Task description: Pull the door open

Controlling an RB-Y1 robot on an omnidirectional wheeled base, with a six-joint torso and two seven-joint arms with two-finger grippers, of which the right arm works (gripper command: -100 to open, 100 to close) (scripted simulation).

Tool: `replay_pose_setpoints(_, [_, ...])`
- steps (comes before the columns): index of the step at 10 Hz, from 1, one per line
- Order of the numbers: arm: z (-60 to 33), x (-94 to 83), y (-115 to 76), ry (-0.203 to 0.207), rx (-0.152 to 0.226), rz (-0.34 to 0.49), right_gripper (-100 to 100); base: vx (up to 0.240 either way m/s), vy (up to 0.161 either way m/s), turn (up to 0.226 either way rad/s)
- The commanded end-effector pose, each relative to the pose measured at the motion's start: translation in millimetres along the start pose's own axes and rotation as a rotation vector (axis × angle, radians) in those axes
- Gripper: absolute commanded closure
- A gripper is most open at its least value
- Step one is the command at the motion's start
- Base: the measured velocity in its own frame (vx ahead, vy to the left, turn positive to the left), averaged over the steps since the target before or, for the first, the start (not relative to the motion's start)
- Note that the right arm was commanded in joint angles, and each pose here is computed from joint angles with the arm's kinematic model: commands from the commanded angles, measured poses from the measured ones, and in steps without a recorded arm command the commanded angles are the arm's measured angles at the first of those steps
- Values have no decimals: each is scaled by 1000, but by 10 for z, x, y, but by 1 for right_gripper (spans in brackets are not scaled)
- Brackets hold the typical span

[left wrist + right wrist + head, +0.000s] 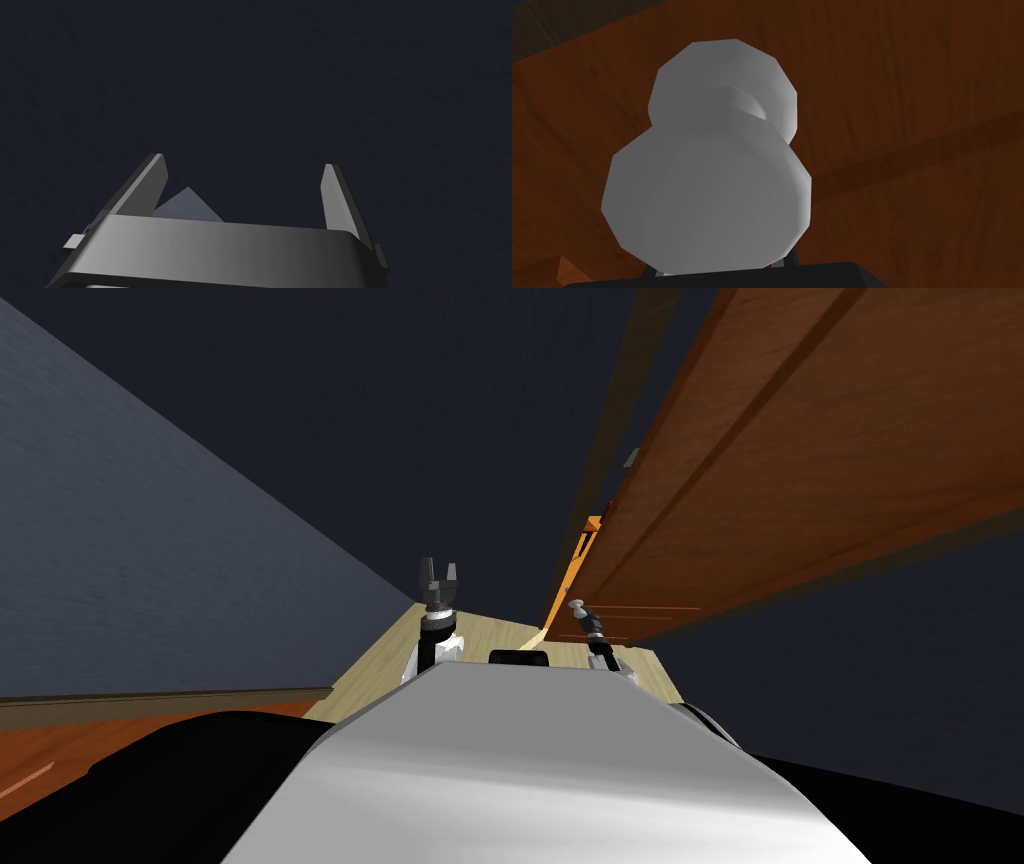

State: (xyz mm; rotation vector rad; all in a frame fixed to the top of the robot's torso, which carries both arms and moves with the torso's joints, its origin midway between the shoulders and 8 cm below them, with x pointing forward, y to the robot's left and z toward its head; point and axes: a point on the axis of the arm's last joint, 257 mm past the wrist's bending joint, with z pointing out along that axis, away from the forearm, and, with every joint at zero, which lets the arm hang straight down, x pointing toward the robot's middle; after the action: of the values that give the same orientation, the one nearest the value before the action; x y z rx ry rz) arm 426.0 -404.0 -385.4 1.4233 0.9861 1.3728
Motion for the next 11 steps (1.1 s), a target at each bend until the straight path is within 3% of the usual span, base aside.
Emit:
replay_pose_setpoints(1, [52, 195, -2, 33, -12, 53, 100, -29, -10, 24])
replay_pose_setpoints(10, [66, 204, -17, 29, -6, 245, 100, -27, -10, 23])
replay_pose_setpoints(11, [7, 126, -94, 10, 14, 239, 100, -9, -2, 9])
